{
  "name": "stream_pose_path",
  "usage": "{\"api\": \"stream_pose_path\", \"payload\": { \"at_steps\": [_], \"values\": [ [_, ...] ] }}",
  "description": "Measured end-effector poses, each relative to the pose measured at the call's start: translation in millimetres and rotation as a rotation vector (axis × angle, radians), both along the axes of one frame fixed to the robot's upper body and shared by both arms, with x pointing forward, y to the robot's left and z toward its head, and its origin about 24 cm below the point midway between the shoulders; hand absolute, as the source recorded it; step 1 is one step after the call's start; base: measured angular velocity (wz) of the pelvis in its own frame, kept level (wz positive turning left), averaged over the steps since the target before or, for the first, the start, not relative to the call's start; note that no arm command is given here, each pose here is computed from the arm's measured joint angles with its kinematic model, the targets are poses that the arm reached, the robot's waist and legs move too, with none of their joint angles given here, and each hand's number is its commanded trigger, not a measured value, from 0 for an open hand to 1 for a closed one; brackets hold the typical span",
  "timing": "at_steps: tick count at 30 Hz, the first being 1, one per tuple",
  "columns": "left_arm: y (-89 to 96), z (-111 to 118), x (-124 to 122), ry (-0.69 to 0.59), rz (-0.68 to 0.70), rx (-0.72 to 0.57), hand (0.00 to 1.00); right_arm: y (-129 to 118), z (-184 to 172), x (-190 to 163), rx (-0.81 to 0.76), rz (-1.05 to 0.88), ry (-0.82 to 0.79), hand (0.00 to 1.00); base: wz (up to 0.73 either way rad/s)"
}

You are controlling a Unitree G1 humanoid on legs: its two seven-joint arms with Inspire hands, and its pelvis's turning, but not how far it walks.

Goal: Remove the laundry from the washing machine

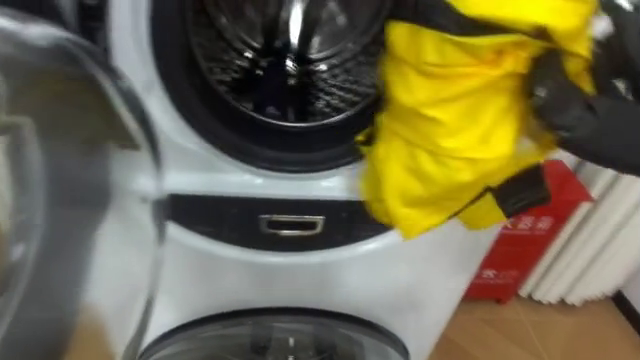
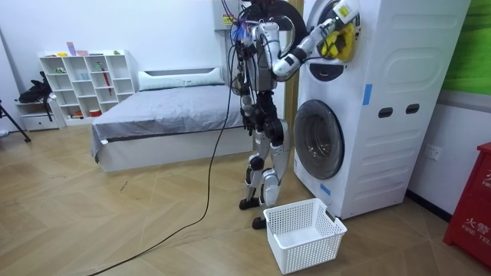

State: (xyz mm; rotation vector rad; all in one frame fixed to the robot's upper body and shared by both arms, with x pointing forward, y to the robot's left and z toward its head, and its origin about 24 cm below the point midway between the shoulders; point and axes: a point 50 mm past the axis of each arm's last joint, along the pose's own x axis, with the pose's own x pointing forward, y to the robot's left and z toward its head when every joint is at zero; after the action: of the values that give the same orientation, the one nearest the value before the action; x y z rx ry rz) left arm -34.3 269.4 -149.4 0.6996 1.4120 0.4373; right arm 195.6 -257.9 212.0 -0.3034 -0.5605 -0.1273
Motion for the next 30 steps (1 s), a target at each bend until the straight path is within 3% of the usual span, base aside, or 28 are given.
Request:
{"api": "stream_pose_path", "payload": {
  "at_steps": [4, 6, 15, 18, 23, 30],
  "values": [
    [6.3, 3, 1, -0.019, 0.019, 0.020, 0.00, -27, 5, -14, 0.035, -0.179, -0.046, 1.00, -0.27],
    [9.9, 4, 15, -0.054, 0.005, 0.031, 0.00, -38, 1, -22, 0.047, -0.259, -0.031, 1.00, -0.29],
    [15.3, 7, 59, -0.126, -0.091, 0.055, 0.00, -51, -36, -25, 0.071, -0.290, 0.180, 1.00, -0.32],
    [12.5, 6, 70, -0.132, -0.126, 0.048, 0.00, -49, -60, -24, 0.104, -0.266, 0.296, 1.00, -0.30],
    [-4.8, 0, 90, -0.116, -0.240, -0.019, 0.00, -43, -129, -22, 0.224, -0.226, 0.576, 1.00, -0.34],
    [-10.8, -2, 100, -0.101, -0.269, -0.053, 0.00, -29, -180, -28, 0.292, -0.168, 0.804, 1.00, -0.23]
  ]
}}
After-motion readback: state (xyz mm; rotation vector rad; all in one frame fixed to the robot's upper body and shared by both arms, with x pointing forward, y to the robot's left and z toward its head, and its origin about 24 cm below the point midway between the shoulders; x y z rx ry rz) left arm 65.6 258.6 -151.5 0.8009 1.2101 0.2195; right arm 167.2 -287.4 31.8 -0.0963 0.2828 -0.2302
